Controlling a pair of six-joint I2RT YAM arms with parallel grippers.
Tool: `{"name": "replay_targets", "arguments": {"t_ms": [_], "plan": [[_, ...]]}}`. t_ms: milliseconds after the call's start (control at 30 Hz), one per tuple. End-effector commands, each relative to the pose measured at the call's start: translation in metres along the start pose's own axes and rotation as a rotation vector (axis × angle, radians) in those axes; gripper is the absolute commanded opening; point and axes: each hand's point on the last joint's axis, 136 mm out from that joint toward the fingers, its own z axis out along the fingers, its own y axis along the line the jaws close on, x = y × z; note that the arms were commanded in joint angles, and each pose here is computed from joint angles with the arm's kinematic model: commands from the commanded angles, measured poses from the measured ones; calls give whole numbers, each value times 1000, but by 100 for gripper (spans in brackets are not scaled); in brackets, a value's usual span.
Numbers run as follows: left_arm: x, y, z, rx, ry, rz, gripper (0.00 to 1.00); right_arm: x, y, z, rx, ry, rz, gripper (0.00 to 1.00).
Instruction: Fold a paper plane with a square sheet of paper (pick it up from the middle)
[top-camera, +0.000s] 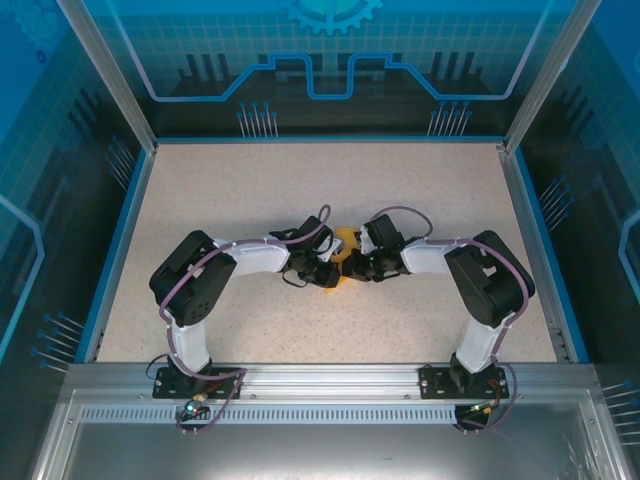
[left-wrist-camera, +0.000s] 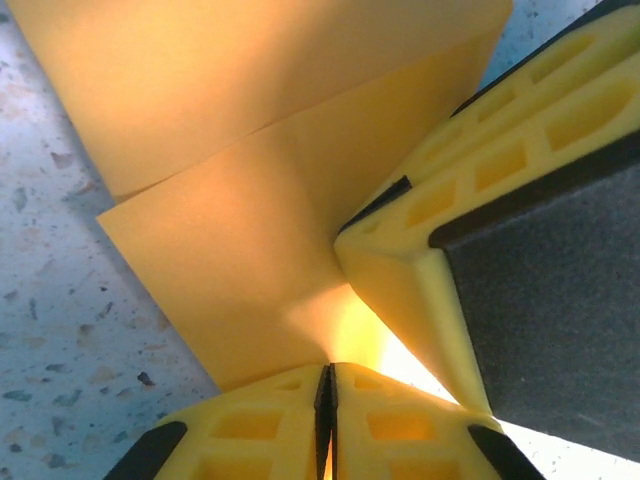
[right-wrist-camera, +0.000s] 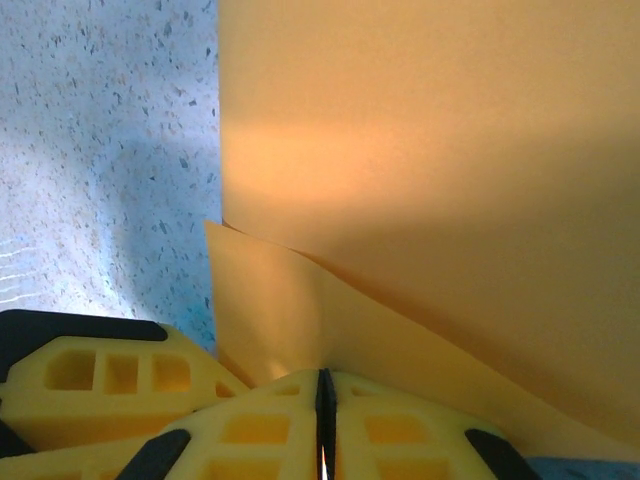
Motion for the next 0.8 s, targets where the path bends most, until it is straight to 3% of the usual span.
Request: {"name": "replay_targets", "arguments": {"t_ms": [0, 767], "plan": [[56, 39, 20, -147, 163, -17, 12, 14, -59, 3, 238, 5, 36, 11], [66, 47, 13, -189, 188, 2, 11, -39, -96, -34, 235, -160, 174, 13]]}}
